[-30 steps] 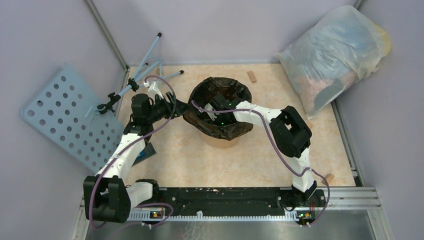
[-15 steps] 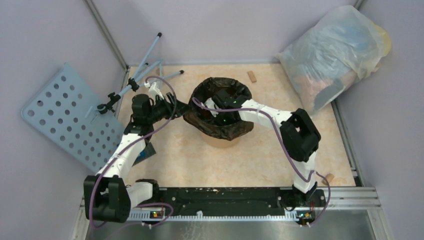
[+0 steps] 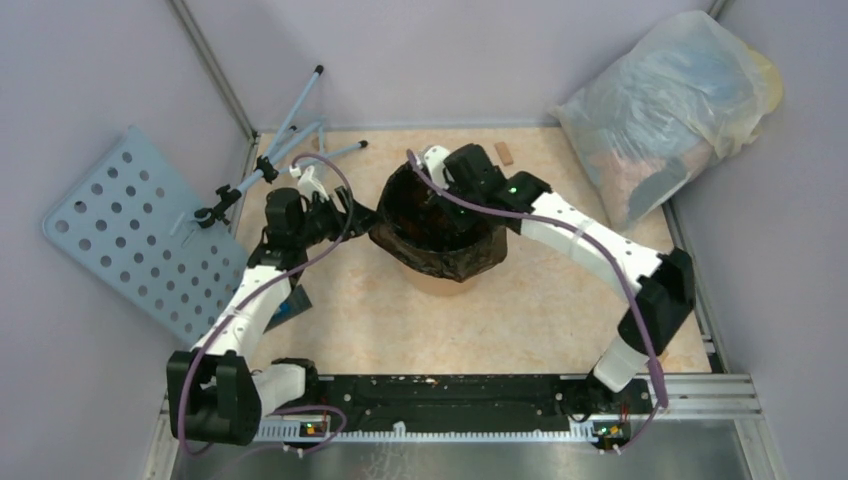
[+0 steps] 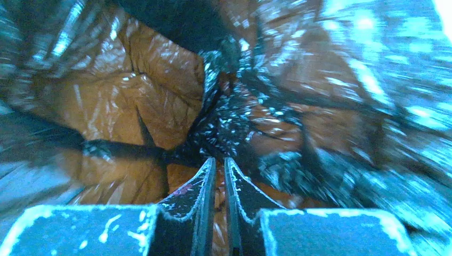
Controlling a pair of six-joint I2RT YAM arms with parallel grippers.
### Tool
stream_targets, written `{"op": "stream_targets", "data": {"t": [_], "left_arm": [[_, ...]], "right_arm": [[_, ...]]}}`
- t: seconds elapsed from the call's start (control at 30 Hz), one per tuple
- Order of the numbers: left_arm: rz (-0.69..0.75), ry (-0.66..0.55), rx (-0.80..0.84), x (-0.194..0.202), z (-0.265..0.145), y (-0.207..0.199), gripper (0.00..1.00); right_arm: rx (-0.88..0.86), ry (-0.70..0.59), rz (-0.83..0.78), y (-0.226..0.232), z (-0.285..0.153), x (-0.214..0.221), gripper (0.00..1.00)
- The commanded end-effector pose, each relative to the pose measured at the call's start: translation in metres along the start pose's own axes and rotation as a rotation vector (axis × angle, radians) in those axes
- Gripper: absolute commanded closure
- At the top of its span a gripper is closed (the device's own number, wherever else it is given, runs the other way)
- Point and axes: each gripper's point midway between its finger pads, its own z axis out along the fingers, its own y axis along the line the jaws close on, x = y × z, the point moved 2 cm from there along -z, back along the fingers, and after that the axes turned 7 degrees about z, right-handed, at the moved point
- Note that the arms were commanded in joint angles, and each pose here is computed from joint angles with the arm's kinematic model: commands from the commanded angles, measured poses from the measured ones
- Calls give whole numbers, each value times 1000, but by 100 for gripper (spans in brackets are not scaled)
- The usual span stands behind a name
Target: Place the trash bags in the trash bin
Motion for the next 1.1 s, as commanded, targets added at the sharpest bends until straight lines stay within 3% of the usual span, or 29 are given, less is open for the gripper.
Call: {"op": "stream_targets", "data": {"t": [0.0, 0.23, 0.33, 0.4, 0.63, 0.7, 0.87, 1.07], "left_arm": [[114, -71, -38, -29, -20, -18, 26], [170, -113, -92, -24, -51, -26, 17], [170, -104, -66, -12, -61, -33, 14], [174, -93, -38, -2, -67, -37, 2], [115, -62, 0, 45, -71, -27, 1], [75, -39, 24, 61, -69, -23, 1], [-7, -18, 85, 95, -61, -13, 1], [12, -39, 174, 119, -50, -13, 1]], "right_arm": [[84, -278, 96, -12, -85, -54, 87], [219, -462, 249, -36, -150, -36, 76], [304, -562, 340, -52, -175, -16, 61], [328, -612, 393, -57, -183, 1, 42], [283, -674, 529, -52, -181, 64, 33], [237, -683, 556, -46, -173, 84, 15], [90, -683, 557, -22, -140, 113, 12], [-52, -733, 546, -1, -101, 120, 11]]}}
